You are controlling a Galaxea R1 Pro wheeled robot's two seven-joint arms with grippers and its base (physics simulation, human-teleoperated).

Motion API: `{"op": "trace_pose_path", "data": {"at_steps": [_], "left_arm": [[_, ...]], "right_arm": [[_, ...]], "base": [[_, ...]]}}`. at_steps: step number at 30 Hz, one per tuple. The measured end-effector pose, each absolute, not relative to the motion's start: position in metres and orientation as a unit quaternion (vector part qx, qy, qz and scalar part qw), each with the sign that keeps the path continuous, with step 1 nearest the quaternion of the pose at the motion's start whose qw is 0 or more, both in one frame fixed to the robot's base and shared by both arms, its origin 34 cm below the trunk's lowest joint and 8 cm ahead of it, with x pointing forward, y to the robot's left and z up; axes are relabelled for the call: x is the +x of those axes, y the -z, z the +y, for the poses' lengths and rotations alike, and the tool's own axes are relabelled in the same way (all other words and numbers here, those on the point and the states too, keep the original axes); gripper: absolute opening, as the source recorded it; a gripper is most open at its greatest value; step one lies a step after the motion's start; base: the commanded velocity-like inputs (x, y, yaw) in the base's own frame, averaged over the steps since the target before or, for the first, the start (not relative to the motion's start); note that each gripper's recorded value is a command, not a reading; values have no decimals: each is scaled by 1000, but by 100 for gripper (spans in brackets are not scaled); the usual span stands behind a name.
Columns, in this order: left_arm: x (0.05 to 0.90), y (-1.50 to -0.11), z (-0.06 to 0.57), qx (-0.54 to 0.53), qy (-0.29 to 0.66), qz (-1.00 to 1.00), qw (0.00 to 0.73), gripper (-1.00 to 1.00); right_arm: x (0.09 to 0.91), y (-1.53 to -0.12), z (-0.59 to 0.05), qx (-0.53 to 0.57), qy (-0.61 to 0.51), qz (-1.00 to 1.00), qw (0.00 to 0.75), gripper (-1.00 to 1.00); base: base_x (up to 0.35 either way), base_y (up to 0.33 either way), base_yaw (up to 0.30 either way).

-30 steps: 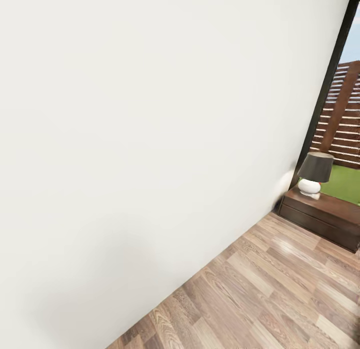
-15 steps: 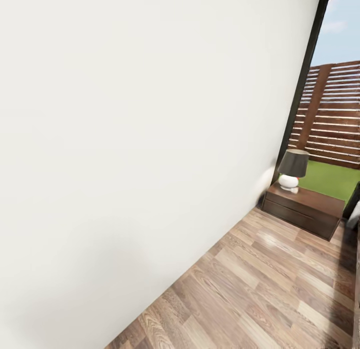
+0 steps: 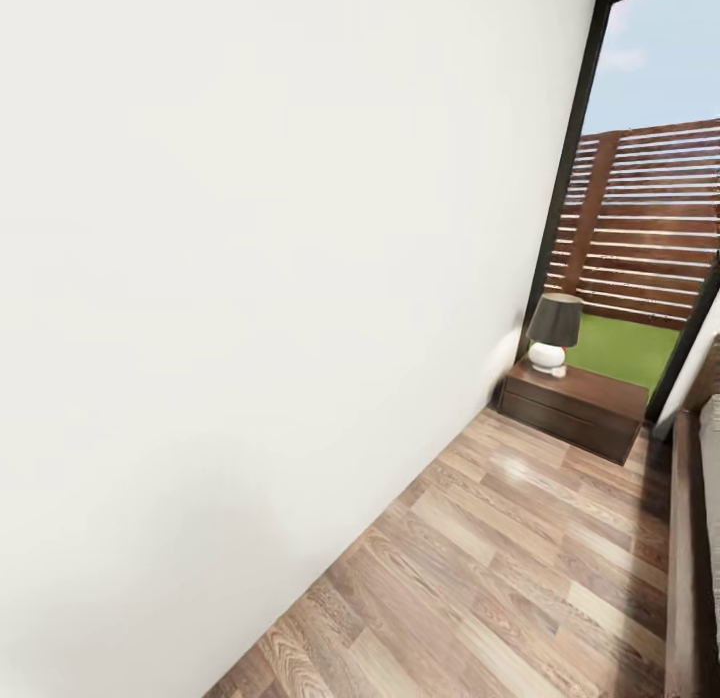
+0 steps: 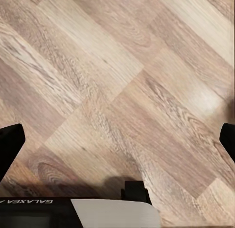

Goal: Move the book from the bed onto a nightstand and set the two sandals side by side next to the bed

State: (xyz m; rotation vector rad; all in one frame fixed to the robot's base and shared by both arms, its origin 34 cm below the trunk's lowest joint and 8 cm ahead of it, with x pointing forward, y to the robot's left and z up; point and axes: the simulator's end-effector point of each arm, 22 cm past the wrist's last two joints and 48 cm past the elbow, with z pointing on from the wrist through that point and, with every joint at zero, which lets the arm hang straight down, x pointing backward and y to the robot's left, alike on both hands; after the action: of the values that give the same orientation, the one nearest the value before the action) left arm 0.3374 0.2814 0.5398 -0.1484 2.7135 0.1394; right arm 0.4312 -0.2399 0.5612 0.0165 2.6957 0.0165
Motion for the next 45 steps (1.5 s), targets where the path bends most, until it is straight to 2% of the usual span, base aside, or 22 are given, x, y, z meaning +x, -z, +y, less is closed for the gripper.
{"op": "trace_pose_path", "data": {"at_steps": [45], "left_arm": [[331, -536, 278, -52, -48, 977, 200, 100]], "right_arm": [[424, -555, -240, 6, -6, 977, 211, 100]], "base": [[0, 0, -118]]}}
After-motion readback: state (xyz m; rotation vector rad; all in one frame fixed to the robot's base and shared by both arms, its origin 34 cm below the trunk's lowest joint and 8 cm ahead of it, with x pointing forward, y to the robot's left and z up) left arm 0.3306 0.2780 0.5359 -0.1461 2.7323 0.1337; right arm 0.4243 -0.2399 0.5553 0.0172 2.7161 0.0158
